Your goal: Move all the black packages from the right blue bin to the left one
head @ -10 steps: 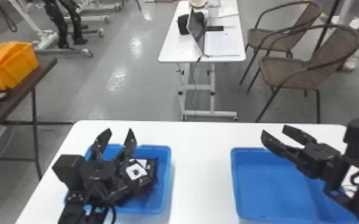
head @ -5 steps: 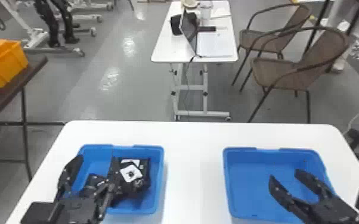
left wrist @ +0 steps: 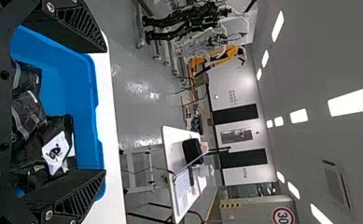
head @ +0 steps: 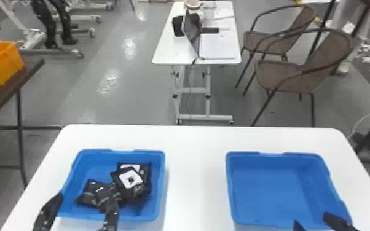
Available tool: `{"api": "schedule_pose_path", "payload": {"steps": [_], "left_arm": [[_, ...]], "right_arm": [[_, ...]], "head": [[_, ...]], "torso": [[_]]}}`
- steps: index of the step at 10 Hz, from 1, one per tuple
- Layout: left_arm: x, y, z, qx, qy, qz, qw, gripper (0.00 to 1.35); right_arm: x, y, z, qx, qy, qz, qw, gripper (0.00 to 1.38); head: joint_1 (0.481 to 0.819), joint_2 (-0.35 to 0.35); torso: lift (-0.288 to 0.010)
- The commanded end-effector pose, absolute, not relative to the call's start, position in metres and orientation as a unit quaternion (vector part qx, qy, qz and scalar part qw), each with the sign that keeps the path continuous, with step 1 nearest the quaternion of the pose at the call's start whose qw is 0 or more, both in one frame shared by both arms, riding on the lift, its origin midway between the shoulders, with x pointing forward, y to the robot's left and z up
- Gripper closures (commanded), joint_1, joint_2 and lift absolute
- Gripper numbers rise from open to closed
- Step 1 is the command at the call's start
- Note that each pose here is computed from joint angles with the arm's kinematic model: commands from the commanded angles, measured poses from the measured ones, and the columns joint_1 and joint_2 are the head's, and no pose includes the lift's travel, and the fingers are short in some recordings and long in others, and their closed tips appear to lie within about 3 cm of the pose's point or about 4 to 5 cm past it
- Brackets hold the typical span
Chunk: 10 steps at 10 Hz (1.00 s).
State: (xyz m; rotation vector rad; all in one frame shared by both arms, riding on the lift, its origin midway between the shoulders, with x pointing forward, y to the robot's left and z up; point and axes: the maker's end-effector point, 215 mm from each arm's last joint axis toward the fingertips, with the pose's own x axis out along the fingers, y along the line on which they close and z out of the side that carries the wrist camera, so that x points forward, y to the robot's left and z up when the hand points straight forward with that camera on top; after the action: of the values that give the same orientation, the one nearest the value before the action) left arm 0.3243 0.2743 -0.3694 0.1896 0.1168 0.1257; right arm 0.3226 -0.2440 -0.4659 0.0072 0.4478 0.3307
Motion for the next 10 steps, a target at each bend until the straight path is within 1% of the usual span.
{"api": "schedule_pose_path", "payload": {"steps": [1, 10], "left_arm": [[0.3266, 0.2714, -0.3666, 0.094, 0.053, 0.064, 0.992, 0.10], [0.3300, 0.2685, -0.3709, 0.082, 0.052, 0.059, 0.994, 0.10]], "right_arm": [[0.3246, -0.2428, -0.4671, 0.003, 0.218, 0.167, 0.961, 0.38], [0.3282, -0.2443, -0.4649, -0.012, 0.219, 0.167, 0.961, 0.38]], "head": [[0.695, 0.058], [0.695, 0.043]], "torso": [[-0.042], [-0.042]]}}
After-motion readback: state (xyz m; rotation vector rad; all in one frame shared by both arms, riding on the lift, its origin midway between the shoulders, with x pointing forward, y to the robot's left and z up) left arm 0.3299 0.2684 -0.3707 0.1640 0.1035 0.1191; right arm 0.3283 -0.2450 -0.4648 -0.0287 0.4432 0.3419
